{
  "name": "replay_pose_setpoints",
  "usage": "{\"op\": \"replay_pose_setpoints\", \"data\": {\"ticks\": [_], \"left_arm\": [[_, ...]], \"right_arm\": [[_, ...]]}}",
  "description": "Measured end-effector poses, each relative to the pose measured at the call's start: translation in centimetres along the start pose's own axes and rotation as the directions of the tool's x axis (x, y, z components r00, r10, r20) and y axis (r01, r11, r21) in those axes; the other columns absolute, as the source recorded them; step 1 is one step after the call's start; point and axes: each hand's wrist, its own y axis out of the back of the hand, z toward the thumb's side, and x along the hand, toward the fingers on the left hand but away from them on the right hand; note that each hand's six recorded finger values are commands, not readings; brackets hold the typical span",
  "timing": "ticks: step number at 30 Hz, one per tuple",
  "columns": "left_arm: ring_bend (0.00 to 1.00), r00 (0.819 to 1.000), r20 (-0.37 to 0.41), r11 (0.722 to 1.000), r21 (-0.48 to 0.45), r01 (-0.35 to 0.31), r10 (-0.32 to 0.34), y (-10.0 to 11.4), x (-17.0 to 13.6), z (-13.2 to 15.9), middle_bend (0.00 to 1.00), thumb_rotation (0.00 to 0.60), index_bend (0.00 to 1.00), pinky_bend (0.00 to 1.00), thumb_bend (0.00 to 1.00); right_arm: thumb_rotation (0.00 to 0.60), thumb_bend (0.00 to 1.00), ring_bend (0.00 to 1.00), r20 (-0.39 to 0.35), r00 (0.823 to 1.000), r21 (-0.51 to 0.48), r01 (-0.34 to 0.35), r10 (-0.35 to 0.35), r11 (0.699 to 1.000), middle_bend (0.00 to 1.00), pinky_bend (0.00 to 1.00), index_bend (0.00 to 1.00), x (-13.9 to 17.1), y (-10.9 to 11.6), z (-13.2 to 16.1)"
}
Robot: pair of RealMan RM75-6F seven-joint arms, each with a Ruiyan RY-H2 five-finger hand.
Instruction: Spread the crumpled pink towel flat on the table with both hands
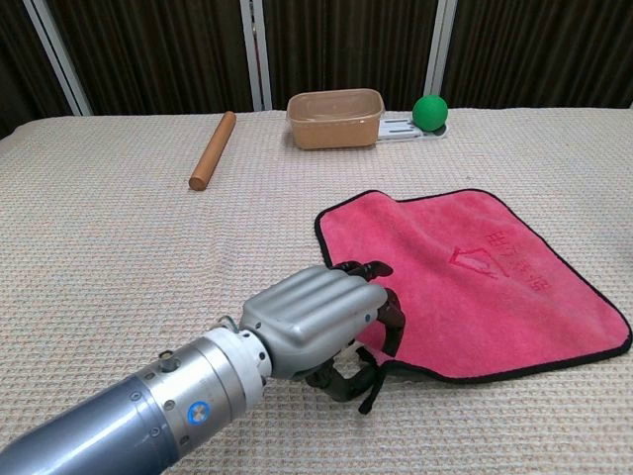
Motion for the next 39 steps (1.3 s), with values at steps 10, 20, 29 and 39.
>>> {"op": "replay_pose_setpoints", "data": {"ticks": [10, 20, 29, 39], "left_arm": [[0.03, 1.0, -0.004, 1.0, -0.01, 0.026, -0.026, -0.4, -2.0, -1.1, 0.28, 0.6, 0.52, 0.08, 0.5], [0.03, 1.0, -0.007, 1.0, -0.015, 0.013, -0.013, 0.0, -2.5, -1.3, 0.23, 0.6, 0.41, 0.08, 0.4], [0.02, 0.999, -0.036, 0.999, -0.031, -0.029, 0.028, 1.9, -3.0, -2.5, 0.19, 0.6, 0.28, 0.08, 0.19], [0.02, 0.987, -0.116, 0.994, 0.003, -0.109, 0.108, 5.0, -3.2, -6.4, 0.24, 0.6, 0.36, 0.08, 0.19]], "right_arm": [[0.6, 0.17, 0.0, -0.001, 1.0, 0.005, -0.001, 0.001, 1.0, 0.0, 0.0, 0.0, 0.2, -0.2, 0.2], [0.6, 0.17, 0.0, 0.0, 1.0, 0.002, -0.002, 0.002, 1.0, 0.0, 0.0, 0.0, 0.2, -0.2, 0.2], [0.6, 0.17, 0.0, -0.003, 1.0, -0.001, 0.001, -0.001, 1.0, 0.0, 0.0, 0.0, 0.2, -0.1, 0.3], [0.6, 0.17, 0.0, -0.003, 1.0, 0.0, -0.004, 0.004, 1.0, 0.0, 0.0, 0.0, 0.2, -0.3, 0.3]]}}
